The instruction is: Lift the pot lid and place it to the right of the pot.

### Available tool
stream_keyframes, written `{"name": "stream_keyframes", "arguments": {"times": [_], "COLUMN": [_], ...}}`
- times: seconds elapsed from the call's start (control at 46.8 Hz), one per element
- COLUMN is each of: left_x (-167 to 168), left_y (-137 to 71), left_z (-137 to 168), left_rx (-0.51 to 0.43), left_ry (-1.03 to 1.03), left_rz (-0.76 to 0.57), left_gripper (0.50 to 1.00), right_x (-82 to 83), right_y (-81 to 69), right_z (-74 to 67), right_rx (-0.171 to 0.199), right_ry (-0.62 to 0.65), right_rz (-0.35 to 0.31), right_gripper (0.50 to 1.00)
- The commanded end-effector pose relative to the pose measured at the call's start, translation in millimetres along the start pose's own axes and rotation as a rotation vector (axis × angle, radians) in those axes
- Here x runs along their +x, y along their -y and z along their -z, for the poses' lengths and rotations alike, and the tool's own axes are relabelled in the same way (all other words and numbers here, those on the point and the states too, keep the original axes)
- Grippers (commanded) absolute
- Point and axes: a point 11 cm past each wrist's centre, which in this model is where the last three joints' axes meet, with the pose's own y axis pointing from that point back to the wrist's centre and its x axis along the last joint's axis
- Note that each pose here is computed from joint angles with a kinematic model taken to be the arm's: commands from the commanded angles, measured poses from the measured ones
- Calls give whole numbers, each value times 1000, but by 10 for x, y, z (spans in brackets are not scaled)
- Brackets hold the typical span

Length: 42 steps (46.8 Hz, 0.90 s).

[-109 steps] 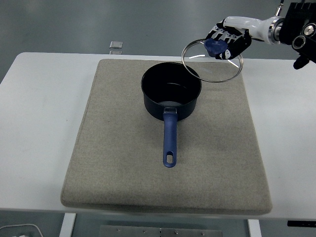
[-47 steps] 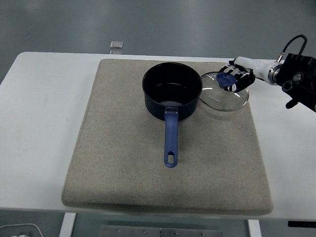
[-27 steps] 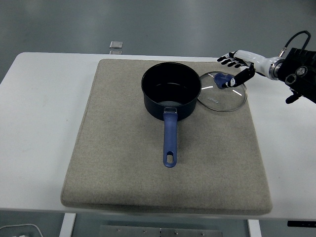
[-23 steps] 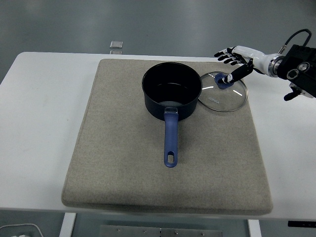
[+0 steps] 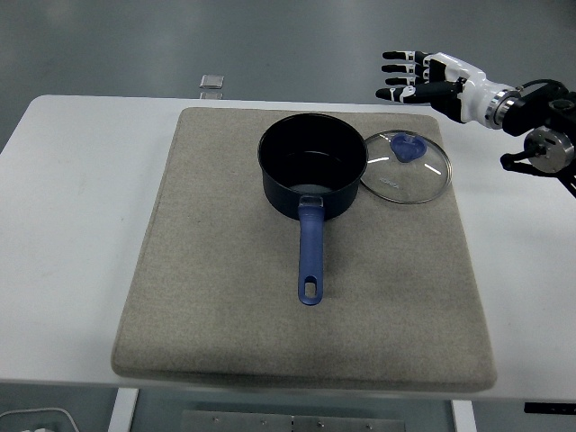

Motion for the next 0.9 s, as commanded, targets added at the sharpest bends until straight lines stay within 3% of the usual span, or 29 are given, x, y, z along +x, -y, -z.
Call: {"name": "stream_keyframes", "arguments": {"times": [0.0,0.192,0.385,0.748,0.876], "left_x": [0,1,0,0,0], "left_y": [0,0,0,0,0], "left_z": [0,0,0,0,0], "left_rx": [0,0,0,0,0], "left_ry": [0,0,0,0,0], "left_rz": [0,-1,0,0,0], "left_gripper": [1000,1000,1000,1000,1000], "right_x": [-4,-91,-100,-95,-121], "right_y": [3,42,47,27,24], "right_z": [-40,-185,-208,-322,-331], "right_rx": [17,35,62,54,54], "right_ry": [108,354,505,522,513], "right_rz": [-7,-5,-11,-20,4], "right_gripper": [893,893,895,909,913]}}
